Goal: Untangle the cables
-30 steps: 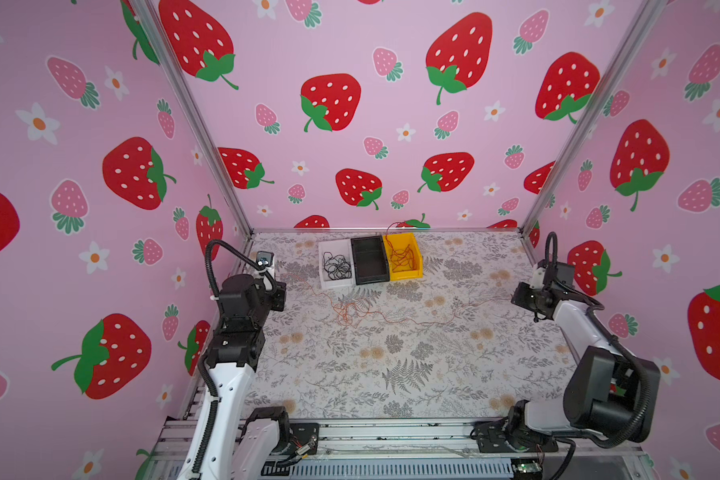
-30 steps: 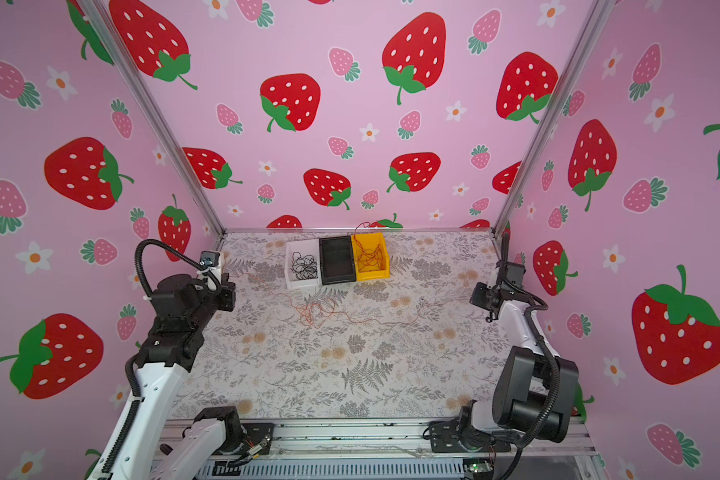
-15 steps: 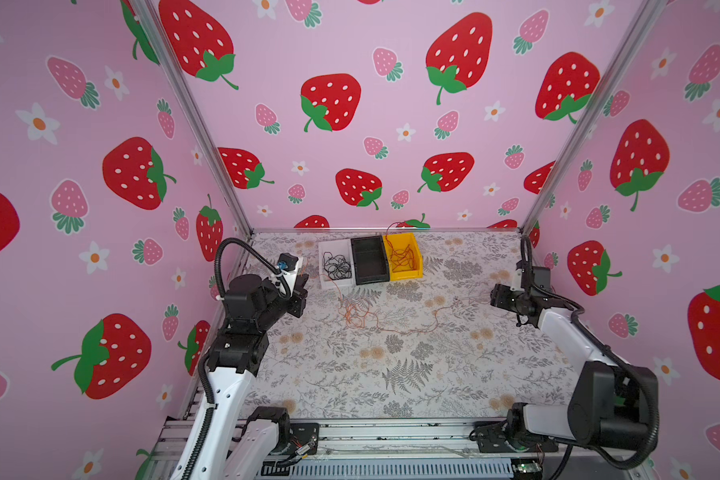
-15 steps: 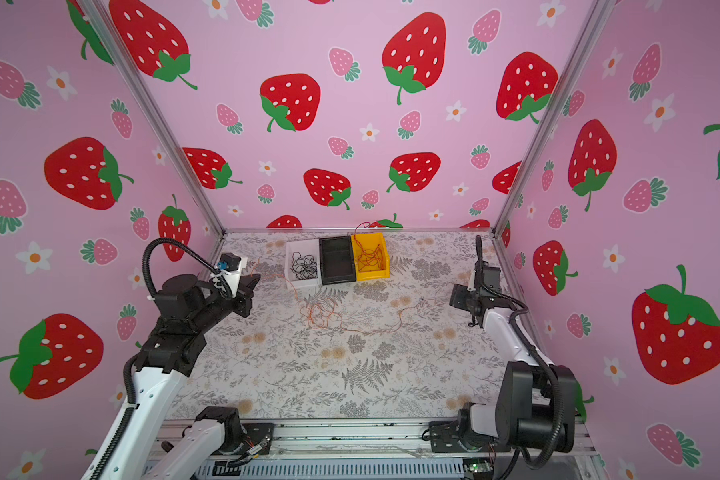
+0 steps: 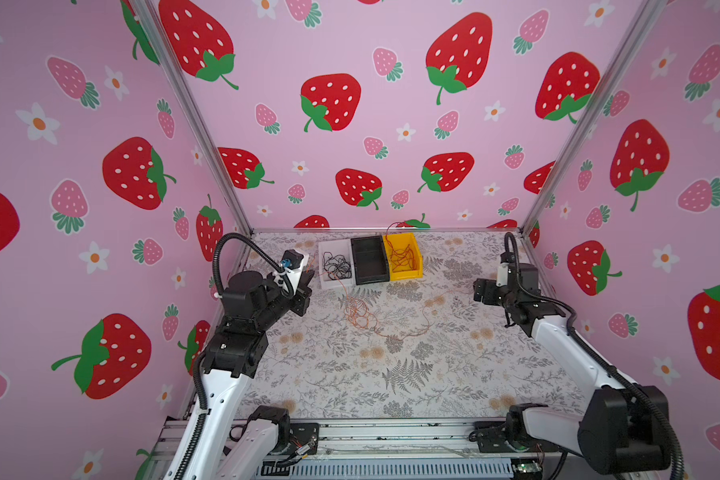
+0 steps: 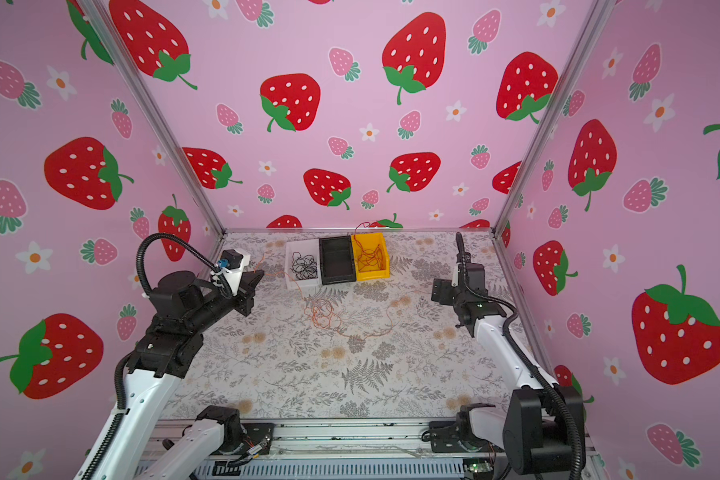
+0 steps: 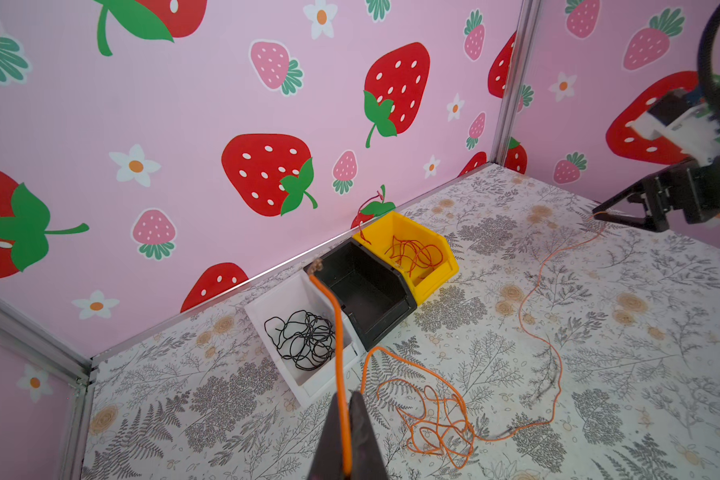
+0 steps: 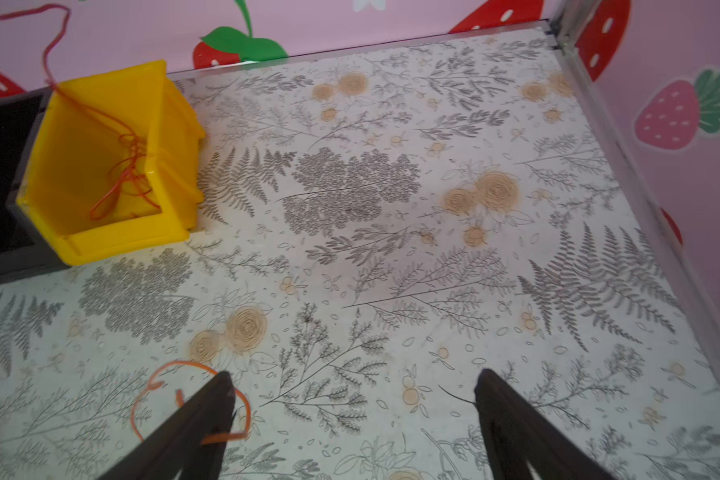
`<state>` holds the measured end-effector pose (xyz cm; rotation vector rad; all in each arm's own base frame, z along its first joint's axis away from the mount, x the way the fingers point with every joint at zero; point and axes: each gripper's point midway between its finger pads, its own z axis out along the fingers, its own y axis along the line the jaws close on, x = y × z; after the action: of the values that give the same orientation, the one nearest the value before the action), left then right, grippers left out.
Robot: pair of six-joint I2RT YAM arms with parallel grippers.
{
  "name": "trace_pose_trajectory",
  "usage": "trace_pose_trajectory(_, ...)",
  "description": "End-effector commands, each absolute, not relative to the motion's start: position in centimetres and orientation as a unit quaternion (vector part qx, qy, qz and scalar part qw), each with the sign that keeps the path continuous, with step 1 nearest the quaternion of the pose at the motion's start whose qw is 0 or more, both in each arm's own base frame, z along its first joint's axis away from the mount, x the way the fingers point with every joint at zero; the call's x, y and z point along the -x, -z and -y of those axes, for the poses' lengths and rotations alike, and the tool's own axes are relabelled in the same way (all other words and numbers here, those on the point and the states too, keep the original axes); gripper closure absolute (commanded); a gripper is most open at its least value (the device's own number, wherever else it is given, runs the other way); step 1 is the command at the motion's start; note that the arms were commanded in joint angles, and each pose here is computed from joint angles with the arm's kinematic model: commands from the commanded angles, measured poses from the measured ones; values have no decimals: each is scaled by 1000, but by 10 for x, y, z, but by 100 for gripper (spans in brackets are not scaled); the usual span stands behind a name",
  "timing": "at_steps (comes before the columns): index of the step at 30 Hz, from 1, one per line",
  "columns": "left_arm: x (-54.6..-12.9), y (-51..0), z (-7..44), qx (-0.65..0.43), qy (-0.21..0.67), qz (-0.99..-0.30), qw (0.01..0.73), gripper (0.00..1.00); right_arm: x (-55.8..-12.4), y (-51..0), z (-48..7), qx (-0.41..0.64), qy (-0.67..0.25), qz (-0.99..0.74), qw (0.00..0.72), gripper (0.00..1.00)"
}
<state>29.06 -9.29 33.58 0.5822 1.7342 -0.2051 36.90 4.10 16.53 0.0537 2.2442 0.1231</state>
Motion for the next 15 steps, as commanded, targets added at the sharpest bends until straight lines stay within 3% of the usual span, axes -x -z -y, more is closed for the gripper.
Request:
trace_pose_trajectory(1,-290,-356,80,-241,42,-743,623,100,-366,-160,-15,-81,-59,-903,417,6)
trace_pose_trajectory(6,-302,-349,49,-196,-31,-772,604,100,-365,-133,16,-128,-84,-918,365,1)
trace_pose_trajectory(9,-305,-340,44,-198,-39,-793,575,100,-365,-136,33,-168,-103,-906,375,1)
trace_pose_trajectory(15,-309,-343,16,-136,-56,-791,593,100,-371,-137,64,-232,-158,-883,376,1)
